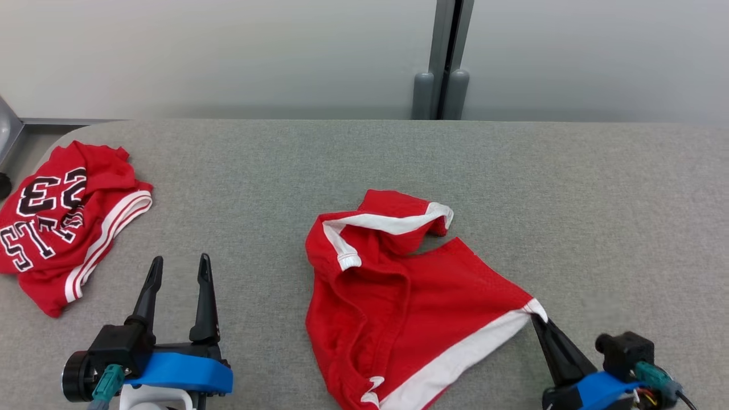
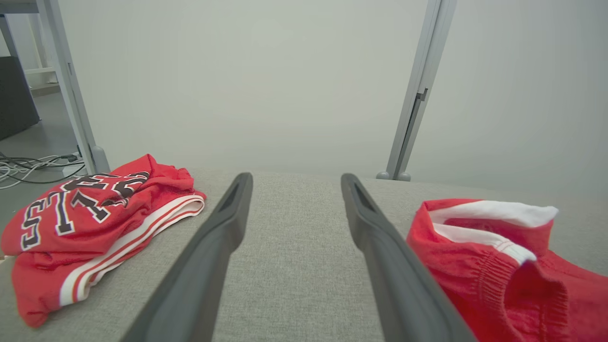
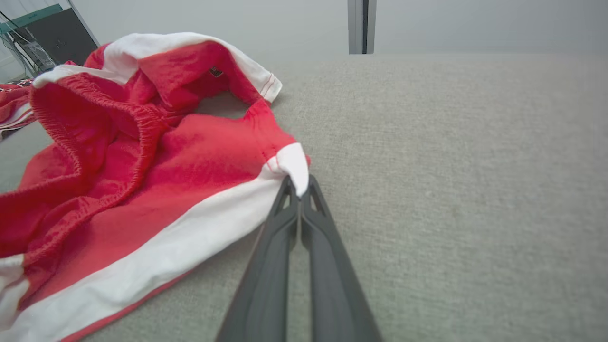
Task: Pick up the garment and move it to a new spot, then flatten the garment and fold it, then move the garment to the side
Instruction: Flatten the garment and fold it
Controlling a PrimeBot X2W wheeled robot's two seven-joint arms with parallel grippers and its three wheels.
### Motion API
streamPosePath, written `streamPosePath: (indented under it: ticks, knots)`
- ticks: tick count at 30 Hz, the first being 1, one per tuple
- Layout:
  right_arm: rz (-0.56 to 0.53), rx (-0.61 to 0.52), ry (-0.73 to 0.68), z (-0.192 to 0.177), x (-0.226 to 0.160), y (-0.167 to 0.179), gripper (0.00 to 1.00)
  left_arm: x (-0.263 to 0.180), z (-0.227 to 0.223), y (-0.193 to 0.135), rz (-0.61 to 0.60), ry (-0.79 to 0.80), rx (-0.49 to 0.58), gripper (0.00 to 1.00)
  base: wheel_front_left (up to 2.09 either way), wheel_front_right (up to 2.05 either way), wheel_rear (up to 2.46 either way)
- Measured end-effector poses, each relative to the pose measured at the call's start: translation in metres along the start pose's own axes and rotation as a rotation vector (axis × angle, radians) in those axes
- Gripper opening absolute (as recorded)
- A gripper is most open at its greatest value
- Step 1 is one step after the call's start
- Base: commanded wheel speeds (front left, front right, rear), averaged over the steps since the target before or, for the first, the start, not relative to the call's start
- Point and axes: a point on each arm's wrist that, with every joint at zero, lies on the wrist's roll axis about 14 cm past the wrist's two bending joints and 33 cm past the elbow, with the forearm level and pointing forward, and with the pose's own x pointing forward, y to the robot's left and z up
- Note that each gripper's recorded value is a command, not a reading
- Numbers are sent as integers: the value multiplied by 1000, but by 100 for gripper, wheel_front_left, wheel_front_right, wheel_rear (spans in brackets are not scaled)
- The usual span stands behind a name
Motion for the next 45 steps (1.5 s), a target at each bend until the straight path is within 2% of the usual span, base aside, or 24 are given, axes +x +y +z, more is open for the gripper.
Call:
streamPosePath:
  ticks: [4,5,6,7,18,25,32,38,39,40,41,45]
  knots:
    - [-68,28,35,-13,-21,-15,0,2,-1,-5,-14,2,-2,100,0,0,0]
    - [-78,23,51,-18,-25,-18,8,2,-1,-5,-15,2,-2,100,0,0,0]
    - [-92,26,50,-19,-29,-20,39,3,-1,-6,-17,3,-2,100,0,0,0]
    - [-102,33,42,-18,-30,-21,100,3,-2,-6,-18,4,-3,100,0,0,0]
    - [-73,-9,-159,40,-17,-2,100,0,1,-5,-23,-1,7,100,0,0,0]
    - [126,-97,-176,53,14,60,100,-3,1,-5,-25,0,13,100,0,0,0]
    - [265,-212,-81,37,46,93,100,-7,2,3,1,0,13,100,0,0,0]
    - [304,-281,40,8,65,94,100,-10,-1,13,34,9,12,100,0,0,0]
    - [310,-288,59,4,68,95,45,-11,-1,15,39,11,11,100,0,0,0]
    - [315,-287,71,1,70,97,13,-11,-2,16,45,14,11,100,0,0,0]
    - [320,-289,83,-2,73,98,0,-12,-3,17,48,16,9,100,0,0,0]
    - [344,-280,69,8,89,111,0,-12,-5,21,61,23,10,100,0,0,0]
